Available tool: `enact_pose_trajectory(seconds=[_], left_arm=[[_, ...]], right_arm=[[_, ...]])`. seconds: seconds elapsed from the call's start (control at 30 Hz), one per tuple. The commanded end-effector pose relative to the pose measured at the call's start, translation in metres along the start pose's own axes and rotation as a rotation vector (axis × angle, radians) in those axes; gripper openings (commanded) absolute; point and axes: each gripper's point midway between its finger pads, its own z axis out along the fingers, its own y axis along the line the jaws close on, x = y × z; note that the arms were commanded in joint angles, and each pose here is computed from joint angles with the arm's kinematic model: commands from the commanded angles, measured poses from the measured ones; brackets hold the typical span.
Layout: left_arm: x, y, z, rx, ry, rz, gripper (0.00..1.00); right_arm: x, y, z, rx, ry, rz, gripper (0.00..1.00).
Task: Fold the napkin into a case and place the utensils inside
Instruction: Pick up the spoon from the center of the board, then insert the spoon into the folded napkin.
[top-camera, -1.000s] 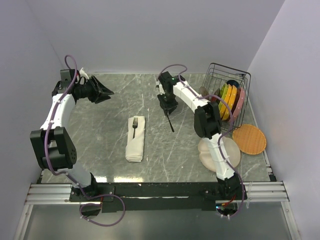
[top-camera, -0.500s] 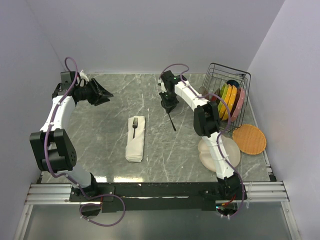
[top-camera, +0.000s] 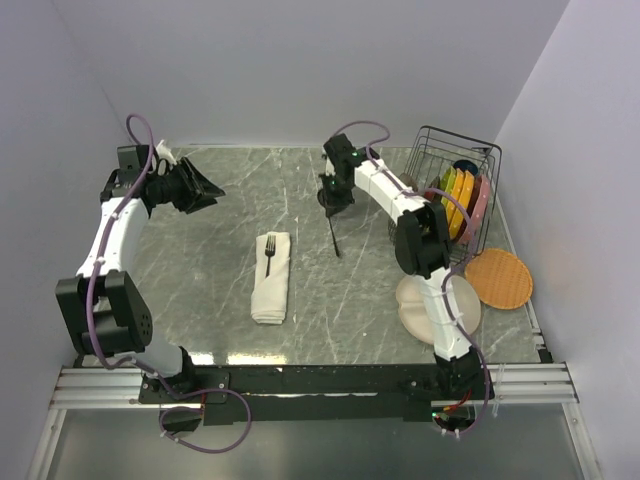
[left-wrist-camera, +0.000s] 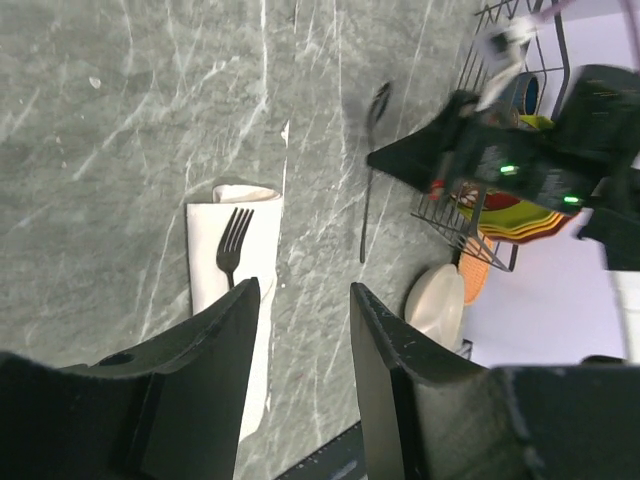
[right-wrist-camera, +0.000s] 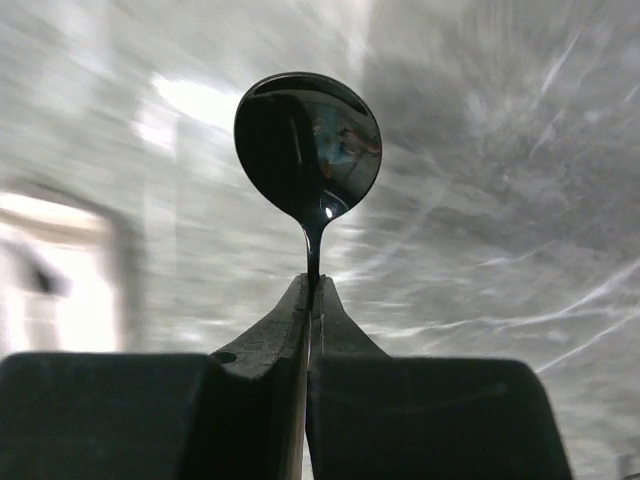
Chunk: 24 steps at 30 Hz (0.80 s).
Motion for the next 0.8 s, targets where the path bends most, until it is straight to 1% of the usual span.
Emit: enact_pose_trajectory(seconds=[0.0, 0.03, 0.1, 0.17, 0.27, 0.4, 0.5, 0.63, 0.77], left_arm=[[-0.007, -0.016, -0.021, 0.009, -0.078, 0.108, 0.48], [-0.007, -0.016, -0.022, 0.007, -0.082, 0.113, 0.48], [-0.007, -0.015, -0.023, 0.0, -0.095, 0.123, 0.48], [-0.007, -0.013, -0.024, -0.007, -0.106, 0.124, 0.5], [-0.009, -0.014, -0.028, -0.009, -0.142, 0.143, 0.54], [-0.009, -0.014, -0.031, -0.012, -0.168, 0.165, 0.55], [-0.009, -0.011, -0.032, -0.026, -0.177, 0.154, 0.55], [-0.004, -0.009, -0.035, -0.026, -0.194, 0.149, 0.55], [0.001, -0.007, -0.035, -0.024, -0.196, 0.138, 0.55]], right_arm=[[-0.088, 0.068, -0.113, -0.187, -0.378, 0.152, 0.0], [-0.092, 0.077, -0.119, -0.205, -0.401, 0.163, 0.0], [-0.093, 0.088, -0.123, -0.24, -0.408, 0.233, 0.0], [-0.093, 0.11, -0.126, -0.303, -0.414, 0.248, 0.0], [-0.089, 0.139, -0.124, -0.32, -0.441, 0.201, 0.0], [-0.085, 0.164, -0.114, -0.338, -0.461, 0.164, 0.0], [-0.08, 0.167, -0.095, -0.314, -0.437, 0.166, 0.0], [-0.063, 0.164, -0.072, -0.275, -0.375, 0.15, 0.0], [-0.043, 0.153, -0.048, -0.219, -0.333, 0.123, 0.0]])
